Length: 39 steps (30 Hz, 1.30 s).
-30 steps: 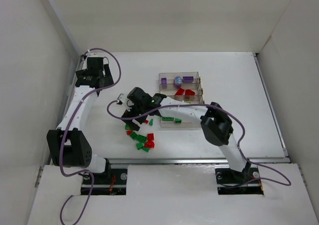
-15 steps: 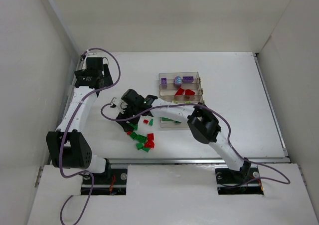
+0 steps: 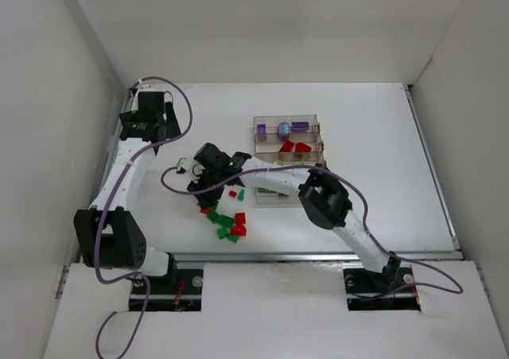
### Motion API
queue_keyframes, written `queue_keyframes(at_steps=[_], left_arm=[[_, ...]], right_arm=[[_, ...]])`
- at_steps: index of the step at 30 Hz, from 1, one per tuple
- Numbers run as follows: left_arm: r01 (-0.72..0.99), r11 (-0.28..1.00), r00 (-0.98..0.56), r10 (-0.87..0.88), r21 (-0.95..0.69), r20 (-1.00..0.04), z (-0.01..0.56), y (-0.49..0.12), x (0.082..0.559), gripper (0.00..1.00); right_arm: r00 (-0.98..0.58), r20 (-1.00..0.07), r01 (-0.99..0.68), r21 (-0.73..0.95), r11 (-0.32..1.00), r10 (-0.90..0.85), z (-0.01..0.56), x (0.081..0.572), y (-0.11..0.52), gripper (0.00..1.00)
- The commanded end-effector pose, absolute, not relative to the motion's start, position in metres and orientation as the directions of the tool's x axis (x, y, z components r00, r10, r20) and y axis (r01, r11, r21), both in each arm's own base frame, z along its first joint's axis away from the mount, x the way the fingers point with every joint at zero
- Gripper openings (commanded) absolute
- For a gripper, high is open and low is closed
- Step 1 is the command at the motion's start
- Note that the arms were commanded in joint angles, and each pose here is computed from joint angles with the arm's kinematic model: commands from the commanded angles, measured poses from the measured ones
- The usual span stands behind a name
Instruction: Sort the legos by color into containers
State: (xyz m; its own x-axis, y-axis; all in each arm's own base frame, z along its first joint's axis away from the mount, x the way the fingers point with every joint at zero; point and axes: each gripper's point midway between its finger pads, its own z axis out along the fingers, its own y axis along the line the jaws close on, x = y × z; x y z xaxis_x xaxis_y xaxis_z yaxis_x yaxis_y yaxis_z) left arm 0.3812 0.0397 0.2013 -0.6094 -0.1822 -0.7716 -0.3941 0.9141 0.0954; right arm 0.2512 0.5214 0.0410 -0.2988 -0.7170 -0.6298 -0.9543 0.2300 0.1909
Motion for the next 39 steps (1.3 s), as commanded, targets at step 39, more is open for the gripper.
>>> queue_keyframes(at_steps=[39], left_arm=[[0.710,0.699,-0.336,0.232,-0.084,-0.913,0.310,-0.226,0.334,0.95]], right_arm=[[-0.522,-0.773,-0.299,0.560,0.772,0.359,0.335,0.405,0.345,0.00]])
